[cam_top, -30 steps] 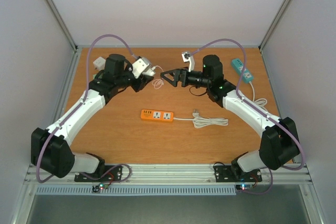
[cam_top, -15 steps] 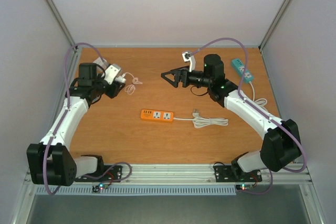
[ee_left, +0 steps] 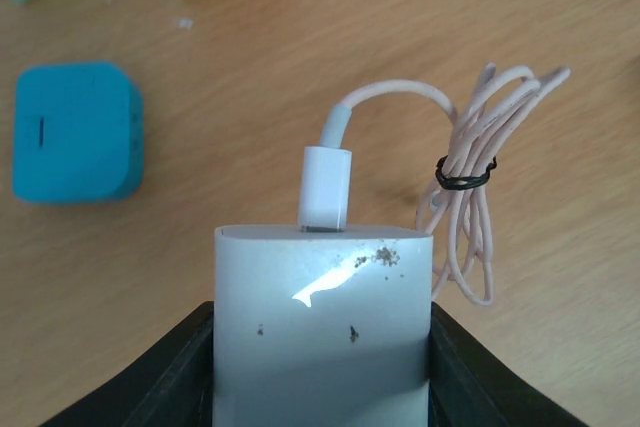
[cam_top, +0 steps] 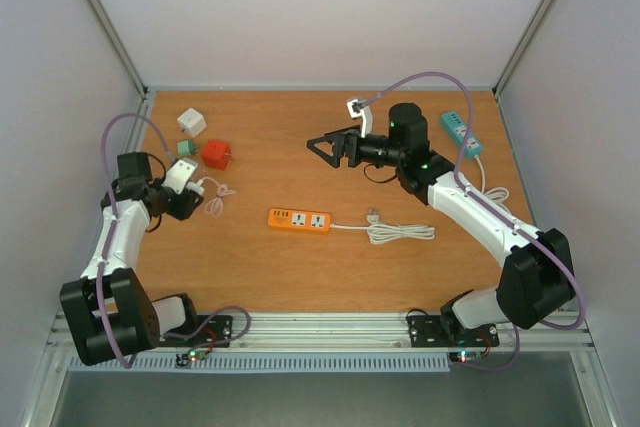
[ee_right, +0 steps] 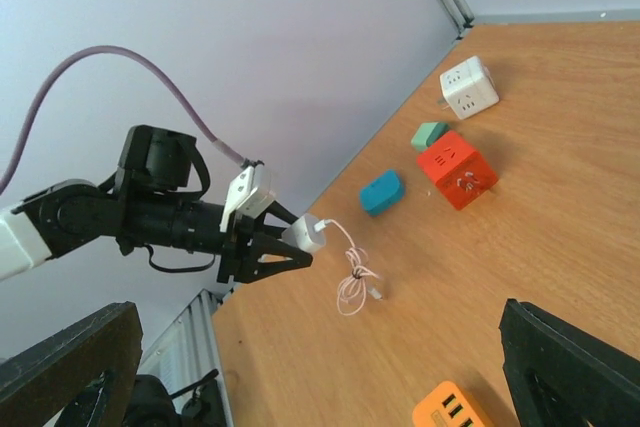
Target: Pull the plug off the socket
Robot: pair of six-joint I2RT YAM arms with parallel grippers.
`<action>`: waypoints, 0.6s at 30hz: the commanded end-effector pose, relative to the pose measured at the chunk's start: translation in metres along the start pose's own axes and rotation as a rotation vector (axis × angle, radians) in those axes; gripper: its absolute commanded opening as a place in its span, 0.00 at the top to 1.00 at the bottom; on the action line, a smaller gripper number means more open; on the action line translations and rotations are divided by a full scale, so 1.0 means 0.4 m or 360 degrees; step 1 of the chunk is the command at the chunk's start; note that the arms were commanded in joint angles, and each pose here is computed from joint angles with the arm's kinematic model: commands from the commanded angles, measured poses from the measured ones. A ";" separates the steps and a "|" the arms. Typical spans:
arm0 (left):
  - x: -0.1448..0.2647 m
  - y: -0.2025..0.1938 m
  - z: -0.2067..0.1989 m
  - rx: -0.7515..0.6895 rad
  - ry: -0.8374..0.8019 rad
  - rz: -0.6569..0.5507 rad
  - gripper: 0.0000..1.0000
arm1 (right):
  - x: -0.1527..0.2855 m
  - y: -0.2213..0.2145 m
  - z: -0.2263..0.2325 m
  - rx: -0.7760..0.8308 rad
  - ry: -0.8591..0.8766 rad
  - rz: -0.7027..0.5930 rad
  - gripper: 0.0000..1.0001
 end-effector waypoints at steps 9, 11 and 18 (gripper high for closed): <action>-0.026 -0.135 0.110 0.0072 0.0086 0.0206 0.70 | 0.009 0.010 0.022 0.0106 0.0062 0.0019 0.02; -0.038 -0.152 0.113 0.0076 0.0082 0.0241 0.70 | 0.010 0.006 0.023 0.0116 0.0067 0.0027 0.02; -0.078 -0.187 0.126 0.0081 0.0085 0.0303 0.68 | 0.011 -0.004 0.024 0.0176 0.0079 0.0069 0.01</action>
Point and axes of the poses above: each gripper's point midway between its finger pads, its own x axis back along the fingers, its own z axis along the line the jaws close on, y = z × x, the point moved 6 cm from there along x, back along the fingers, and after that the axes turned 1 degree about -x, right-handed, at the moved point
